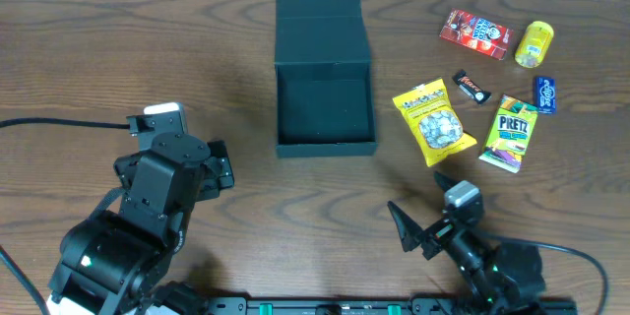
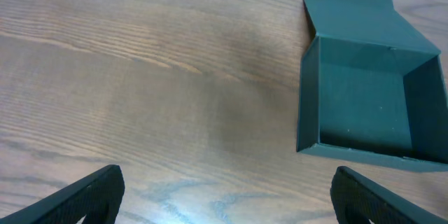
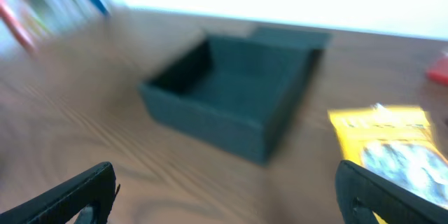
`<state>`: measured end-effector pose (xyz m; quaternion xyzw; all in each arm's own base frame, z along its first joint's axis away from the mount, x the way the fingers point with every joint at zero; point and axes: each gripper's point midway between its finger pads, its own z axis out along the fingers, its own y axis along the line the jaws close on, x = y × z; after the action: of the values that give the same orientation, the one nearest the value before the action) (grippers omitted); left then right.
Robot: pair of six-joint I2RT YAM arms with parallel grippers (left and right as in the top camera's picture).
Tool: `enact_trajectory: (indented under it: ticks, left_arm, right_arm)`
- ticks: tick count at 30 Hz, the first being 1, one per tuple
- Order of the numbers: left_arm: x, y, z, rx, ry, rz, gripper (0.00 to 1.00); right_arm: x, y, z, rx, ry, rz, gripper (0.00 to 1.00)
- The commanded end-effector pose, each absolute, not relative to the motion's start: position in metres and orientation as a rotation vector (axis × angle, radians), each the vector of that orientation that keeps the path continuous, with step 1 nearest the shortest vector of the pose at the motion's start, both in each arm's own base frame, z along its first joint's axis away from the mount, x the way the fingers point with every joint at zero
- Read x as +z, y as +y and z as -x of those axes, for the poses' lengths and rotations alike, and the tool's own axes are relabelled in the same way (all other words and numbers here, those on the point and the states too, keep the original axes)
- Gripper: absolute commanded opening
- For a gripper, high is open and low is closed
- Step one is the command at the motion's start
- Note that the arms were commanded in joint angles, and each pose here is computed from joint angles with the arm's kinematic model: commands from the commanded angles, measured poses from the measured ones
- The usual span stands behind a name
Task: Pack container
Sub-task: 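Reach the right gripper to the yellow candy bag and grasp it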
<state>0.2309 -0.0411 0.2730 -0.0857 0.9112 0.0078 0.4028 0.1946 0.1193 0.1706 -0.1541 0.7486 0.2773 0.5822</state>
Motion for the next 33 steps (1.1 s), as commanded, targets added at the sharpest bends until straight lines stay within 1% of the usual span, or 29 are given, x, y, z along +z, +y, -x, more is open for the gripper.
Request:
enact_trajectory:
  ticks: [1,3,5,10,12,16,22,29,33]
  left_arm:
    - [0.277,-0.037,-0.231,0.042,2.289,0.213,0.95]
    - [0.277,-0.037,-0.231,0.042,2.289,0.213,0.95]
    - [0.277,-0.037,-0.231,0.042,2.289,0.213,0.95]
    - [0.277,-0.037,-0.231,0.042,2.289,0.213,0.95]
    - [0.277,-0.037,-0.231,0.042,2.289,0.213,0.95]
    - [0.277,-0.037,-0.231,0.042,2.289,0.213,0.96]
    - [0.277,-0.038,-0.231,0.042,2.289,0.213,0.95]
    - [0.277,-0.037,-0.231,0.042,2.289,0.213,0.95]
    - [0.277,-0.037,-0.231,0.042,2.289,0.213,0.95]
  right_arm:
    - [0.176,0.139,-0.178,1.085,1.843,0.086,0.99]
    - [0.175,0.144,-0.172,1.275,1.902,-0.086,0.99]
    - [0.175,0.147,-0.169,1.398,1.935,-0.228,0.99]
    - [0.179,0.147,-0.170,1.439,1.923,-0.280,0.99]
    - [0.183,0.147,-0.170,1.433,1.907,-0.247,0.99]
    - [0.204,0.153,-0.166,1.349,1.787,0.019,0.99]
    - [0.223,0.149,-0.174,1.291,1.706,0.076,0.99]
    - [0.234,0.140,-0.203,1.125,1.779,0.129,0.99]
    - [0.236,0.133,-0.230,1.039,1.875,0.155,0.99]
